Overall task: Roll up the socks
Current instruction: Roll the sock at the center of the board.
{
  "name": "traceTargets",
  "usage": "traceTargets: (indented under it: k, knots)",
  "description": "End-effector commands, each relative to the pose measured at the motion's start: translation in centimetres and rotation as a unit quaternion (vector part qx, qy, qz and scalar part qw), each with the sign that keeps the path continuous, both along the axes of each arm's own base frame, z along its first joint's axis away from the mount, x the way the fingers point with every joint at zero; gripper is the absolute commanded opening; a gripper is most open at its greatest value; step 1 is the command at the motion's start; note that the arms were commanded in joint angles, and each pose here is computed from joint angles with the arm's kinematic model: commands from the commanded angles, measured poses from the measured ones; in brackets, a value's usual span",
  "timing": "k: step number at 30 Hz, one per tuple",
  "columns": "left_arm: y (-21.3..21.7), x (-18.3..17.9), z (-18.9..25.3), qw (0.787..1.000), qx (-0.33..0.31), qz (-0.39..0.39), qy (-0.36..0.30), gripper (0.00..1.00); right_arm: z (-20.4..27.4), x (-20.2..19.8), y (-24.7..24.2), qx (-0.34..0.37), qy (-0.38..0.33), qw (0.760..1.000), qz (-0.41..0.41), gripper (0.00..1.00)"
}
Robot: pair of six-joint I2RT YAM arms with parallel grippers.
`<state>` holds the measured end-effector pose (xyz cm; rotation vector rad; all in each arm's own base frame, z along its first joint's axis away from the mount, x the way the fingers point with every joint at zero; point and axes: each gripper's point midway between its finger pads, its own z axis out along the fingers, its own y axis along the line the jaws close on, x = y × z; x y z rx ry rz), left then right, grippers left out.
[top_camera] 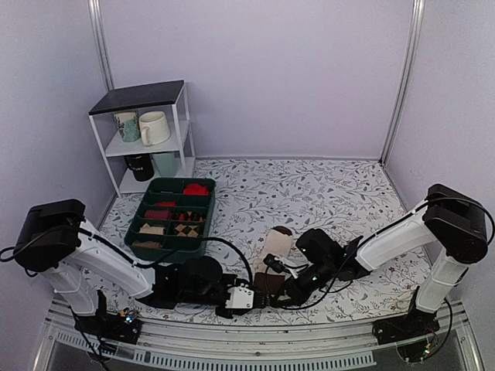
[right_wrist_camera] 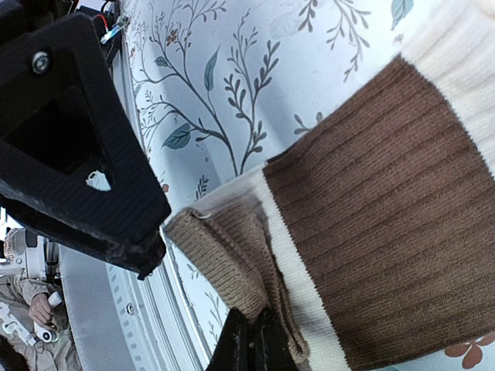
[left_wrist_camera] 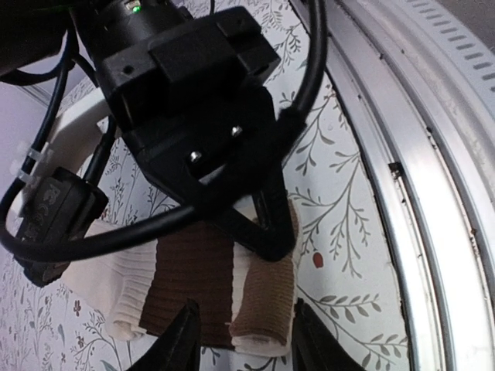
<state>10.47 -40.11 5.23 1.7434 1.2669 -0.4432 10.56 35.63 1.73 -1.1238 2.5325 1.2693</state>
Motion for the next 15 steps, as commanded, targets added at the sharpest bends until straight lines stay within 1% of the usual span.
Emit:
traceTargets:
  k: [1, 4, 6, 11, 15]
  knots:
    - [-0.7, -1.4, -0.5, 0.999, 0.009, -0.03, 0.009, 0.39, -4.6, -2.1, -4.4, -0.116, 0.055, 0.992, -0.012, 0.0]
    - [-0.7, -1.6, -2.2, 0.998, 0.046, -0.031, 0.008, 0.38, -4.6, -2.1, -4.4, -0.116, 0.055, 0.992, -0.011, 0.0]
    - [-0.7, -1.5, -2.9, 0.998, 0.06, -0.025, 0.005, 0.37, -4.7, -2.1, -4.4, -0.117, 0.056, 0.992, -0.012, 0.0]
    - [-0.8, -1.0, -3.5, 0.998, 0.069, -0.011, 0.001, 0.37, -4.8, -2.1, -4.4, -0.117, 0.057, 0.991, -0.011, 0.0]
    - [-0.8, -0.5, -4.2, 0.997, 0.082, 0.003, 0.0, 0.34, -4.7, -2.1, -4.4, -0.116, 0.057, 0.992, -0.012, 0.0]
